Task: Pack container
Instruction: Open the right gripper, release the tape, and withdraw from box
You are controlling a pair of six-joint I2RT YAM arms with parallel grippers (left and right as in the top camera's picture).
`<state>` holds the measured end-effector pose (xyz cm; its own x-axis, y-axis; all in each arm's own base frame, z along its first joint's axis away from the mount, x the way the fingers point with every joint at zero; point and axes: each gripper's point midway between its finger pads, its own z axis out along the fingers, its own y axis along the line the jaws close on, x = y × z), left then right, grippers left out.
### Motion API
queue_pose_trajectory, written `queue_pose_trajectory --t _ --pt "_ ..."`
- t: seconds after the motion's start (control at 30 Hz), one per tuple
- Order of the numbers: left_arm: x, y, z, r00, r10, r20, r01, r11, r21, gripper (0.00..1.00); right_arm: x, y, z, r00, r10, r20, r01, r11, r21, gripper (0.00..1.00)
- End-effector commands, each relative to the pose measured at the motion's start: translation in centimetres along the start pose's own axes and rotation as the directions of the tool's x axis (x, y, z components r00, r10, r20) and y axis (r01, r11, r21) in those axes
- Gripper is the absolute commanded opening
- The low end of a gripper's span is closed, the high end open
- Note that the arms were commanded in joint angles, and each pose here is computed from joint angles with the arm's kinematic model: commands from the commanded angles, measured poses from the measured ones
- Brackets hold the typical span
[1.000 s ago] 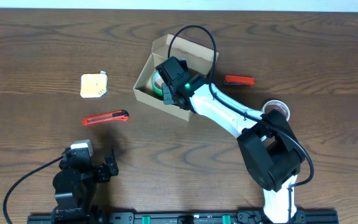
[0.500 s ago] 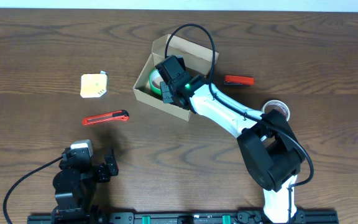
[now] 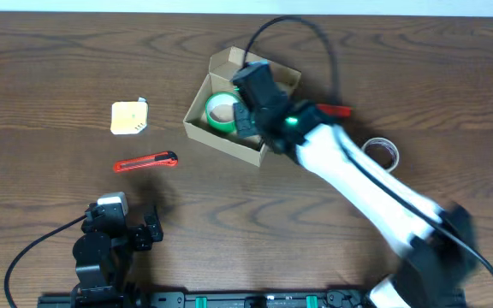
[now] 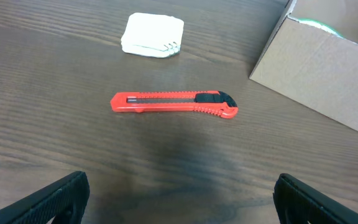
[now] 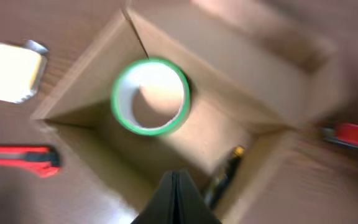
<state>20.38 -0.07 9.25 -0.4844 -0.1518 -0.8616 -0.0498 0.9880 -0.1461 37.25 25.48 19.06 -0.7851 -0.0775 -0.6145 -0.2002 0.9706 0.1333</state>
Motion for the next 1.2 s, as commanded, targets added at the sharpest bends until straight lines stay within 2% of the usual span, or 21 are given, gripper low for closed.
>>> queue_pose_trajectory --t 0.0,0.17,0.27,0.37,0.67,0.83,0.9,1.17 --pt "0.2 0.2 0.1 1.0 0.009 0.0 -0.009 1.0 -0.011 0.95 0.8 -2.7 -1.9 0.988 0.15 -0.022 -0.148 0.985 0.086 0.35" --pt "0.2 0.2 0.1 1.0 0.009 0.0 -0.009 1.0 -0.011 0.95 4.7 -6.1 -1.6 0.93 0.333 -0.153 -0.295 0.928 0.23 0.67" --pt "0.2 0.2 0.1 1.0 0.009 0.0 -0.009 1.0 -0.011 0.95 5.9 -6.2 -0.4 0.901 0.385 -0.201 -0.335 0.91 0.245 0.78" --pt "0.2 0.2 0.1 1.0 0.009 0.0 -0.009 1.0 -0.011 0.95 6.9 -6.4 0.9 0.877 0.429 -0.216 -0.364 0.887 0.283 0.82" --pt "0.2 0.2 0.1 1.0 0.009 0.0 -0.009 1.0 -0.011 0.95 8.7 -5.6 5.9 0.848 0.455 -0.272 -0.374 0.877 0.3 0.72" --pt "0.2 0.2 0.1 1.0 0.009 0.0 -0.009 1.0 -0.011 0.96 10.3 -6.7 6.8 0.847 0.432 -0.31 -0.317 0.878 0.357 0.59" --pt "0.2 0.2 0.1 1.0 0.009 0.0 -0.009 1.0 -0.011 0.95 10.4 -7.7 6.6 0.855 0.419 -0.307 -0.289 0.874 0.39 0.57" --pt "0.2 0.2 0.1 1.0 0.009 0.0 -0.009 1.0 -0.011 0.95 10.5 -9.9 6.1 0.876 0.316 -0.363 -0.162 0.904 0.395 0.57"
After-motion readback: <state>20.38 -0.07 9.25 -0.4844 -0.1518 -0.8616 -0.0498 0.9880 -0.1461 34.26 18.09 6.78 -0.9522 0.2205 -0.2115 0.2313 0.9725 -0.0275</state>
